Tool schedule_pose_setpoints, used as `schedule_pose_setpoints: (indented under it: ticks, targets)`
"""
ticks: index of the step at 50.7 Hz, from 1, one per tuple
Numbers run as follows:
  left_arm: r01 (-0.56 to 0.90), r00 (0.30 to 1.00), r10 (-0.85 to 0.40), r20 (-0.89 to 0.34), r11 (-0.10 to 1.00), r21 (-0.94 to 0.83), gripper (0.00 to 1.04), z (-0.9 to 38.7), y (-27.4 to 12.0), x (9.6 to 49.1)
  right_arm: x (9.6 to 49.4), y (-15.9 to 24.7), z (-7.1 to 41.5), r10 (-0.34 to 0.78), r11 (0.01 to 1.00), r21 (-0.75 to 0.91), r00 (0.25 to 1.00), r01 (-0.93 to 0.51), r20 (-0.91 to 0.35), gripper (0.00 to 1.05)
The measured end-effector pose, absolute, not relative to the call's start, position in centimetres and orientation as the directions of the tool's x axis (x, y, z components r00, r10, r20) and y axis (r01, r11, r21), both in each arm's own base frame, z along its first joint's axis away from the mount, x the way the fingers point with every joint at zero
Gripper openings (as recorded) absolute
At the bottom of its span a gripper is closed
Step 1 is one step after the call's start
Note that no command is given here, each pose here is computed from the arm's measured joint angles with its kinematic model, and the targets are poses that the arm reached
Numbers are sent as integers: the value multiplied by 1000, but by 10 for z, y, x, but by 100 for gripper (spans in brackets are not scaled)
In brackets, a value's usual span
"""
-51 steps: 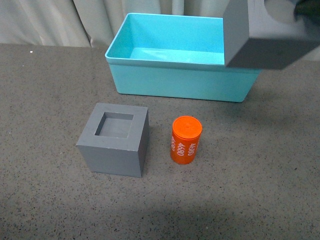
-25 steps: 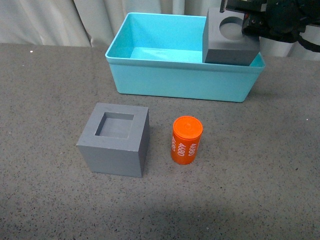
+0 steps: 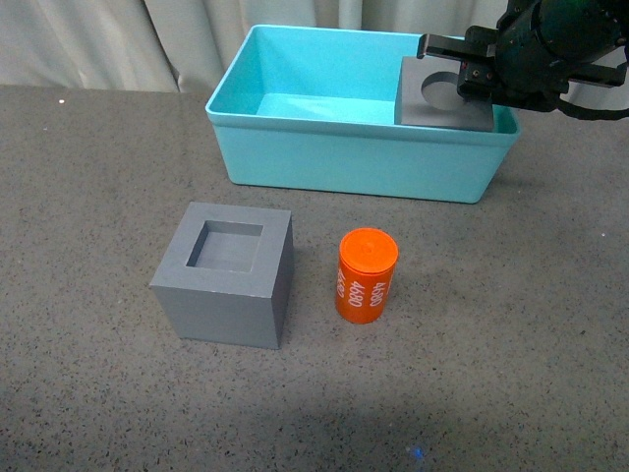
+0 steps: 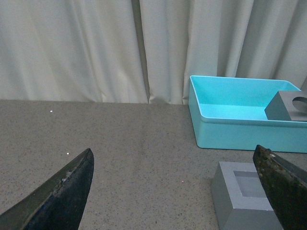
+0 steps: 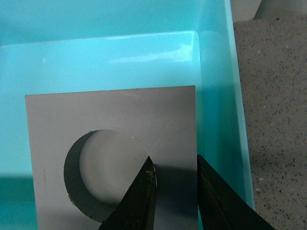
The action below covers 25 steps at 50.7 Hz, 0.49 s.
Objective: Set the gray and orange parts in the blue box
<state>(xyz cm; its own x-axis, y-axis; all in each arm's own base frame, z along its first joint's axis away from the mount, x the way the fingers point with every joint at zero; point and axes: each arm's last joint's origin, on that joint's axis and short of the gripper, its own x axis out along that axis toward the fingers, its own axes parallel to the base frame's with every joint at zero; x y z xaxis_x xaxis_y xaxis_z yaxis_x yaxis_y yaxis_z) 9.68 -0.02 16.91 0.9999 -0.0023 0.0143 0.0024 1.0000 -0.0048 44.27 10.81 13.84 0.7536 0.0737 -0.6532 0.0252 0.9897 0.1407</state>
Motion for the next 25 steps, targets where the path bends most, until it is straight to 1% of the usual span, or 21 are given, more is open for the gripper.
schedule_pose_setpoints:
  ticks: [2,10,11,15,17,21,23,24,25]
  targets:
    - [2,1000,-2,14,1000,-5,98,169,0,97,442,109,138,73,991,134,760,20,-646,18]
    - [2,1000,-2,14,1000,-5,98,169,0,97,438,109,135,67,995,104,778,-2,-625,48]
    - [2,1000,-2,14,1000,-5,98,169,0,97,435,109,135,68,995,102,782,-6,-619,53]
    - [2,1000,-2,14,1000,-5,98,169,0,97,426,107,140,67,996,89,804,-18,-591,68]
    - [2,1000,-2,14,1000,-5,98,169,0,97,420,106,144,66,997,76,825,-27,-562,75]
    - [2,1000,-2,14,1000,-5,98,169,0,97,410,104,154,76,996,83,854,-38,-514,84]
    - [2,1000,-2,14,1000,-4,98,169,0,97,397,102,166,72,996,73,887,-43,-456,93]
    - [2,1000,-2,14,1000,-5,98,169,0,97,391,101,170,65,997,60,901,-43,-429,96]
    - [2,1000,-2,14,1000,-5,98,169,0,97,382,98,178,60,998,54,920,-42,-388,97]
